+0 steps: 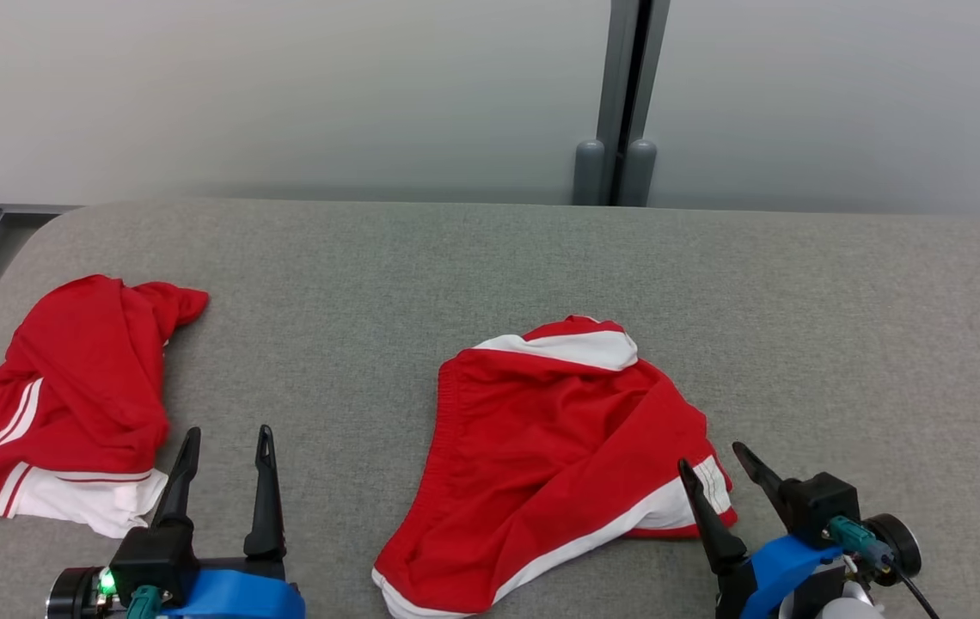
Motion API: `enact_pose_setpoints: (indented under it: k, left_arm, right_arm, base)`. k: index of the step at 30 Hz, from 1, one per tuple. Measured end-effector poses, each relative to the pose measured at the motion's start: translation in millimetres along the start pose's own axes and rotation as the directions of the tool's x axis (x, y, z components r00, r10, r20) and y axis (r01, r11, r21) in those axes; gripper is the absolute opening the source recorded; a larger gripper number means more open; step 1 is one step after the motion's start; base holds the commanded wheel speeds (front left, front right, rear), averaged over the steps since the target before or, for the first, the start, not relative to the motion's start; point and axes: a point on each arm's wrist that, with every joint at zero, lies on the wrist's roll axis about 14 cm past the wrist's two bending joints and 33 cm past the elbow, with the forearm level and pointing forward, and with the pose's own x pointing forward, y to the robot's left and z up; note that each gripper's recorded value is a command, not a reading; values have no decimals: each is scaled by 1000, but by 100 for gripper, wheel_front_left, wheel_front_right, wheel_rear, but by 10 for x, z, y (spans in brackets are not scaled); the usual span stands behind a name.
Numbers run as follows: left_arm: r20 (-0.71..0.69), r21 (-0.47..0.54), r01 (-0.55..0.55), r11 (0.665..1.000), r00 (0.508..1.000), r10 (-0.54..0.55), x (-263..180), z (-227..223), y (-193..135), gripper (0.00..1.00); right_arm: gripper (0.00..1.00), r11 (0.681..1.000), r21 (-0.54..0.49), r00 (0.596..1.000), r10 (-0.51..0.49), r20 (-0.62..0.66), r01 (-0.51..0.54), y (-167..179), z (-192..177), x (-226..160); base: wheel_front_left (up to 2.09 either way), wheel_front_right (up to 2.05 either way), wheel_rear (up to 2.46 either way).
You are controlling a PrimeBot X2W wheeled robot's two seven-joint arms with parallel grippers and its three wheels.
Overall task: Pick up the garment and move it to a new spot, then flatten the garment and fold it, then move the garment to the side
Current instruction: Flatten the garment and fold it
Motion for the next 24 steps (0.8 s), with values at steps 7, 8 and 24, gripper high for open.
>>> enact_pose_setpoints:
  k: [7, 8, 24]
  left_arm:
    - [-10, -3, -24, 1000, 1000, 24, 8, -27, 67, 100]
    - [-10, -3, -26, 1000, 1000, 26, 14, -27, 76, 100]
    - [-12, -8, 0, 1000, 1000, 0, 85, -36, -12, 100]
  right_arm:
    - [100, 1000, 20, 989, 18, -144, -16, 34, -433, 41]
    - [100, 1000, 23, 987, 19, -158, -15, 33, -476, 45]
    - [0, 997, 62, 993, -30, -116, 38, -126, -358, 28]
  base:
    - [0, 0, 0]
    - [0, 0, 0]
    - [0, 0, 0]
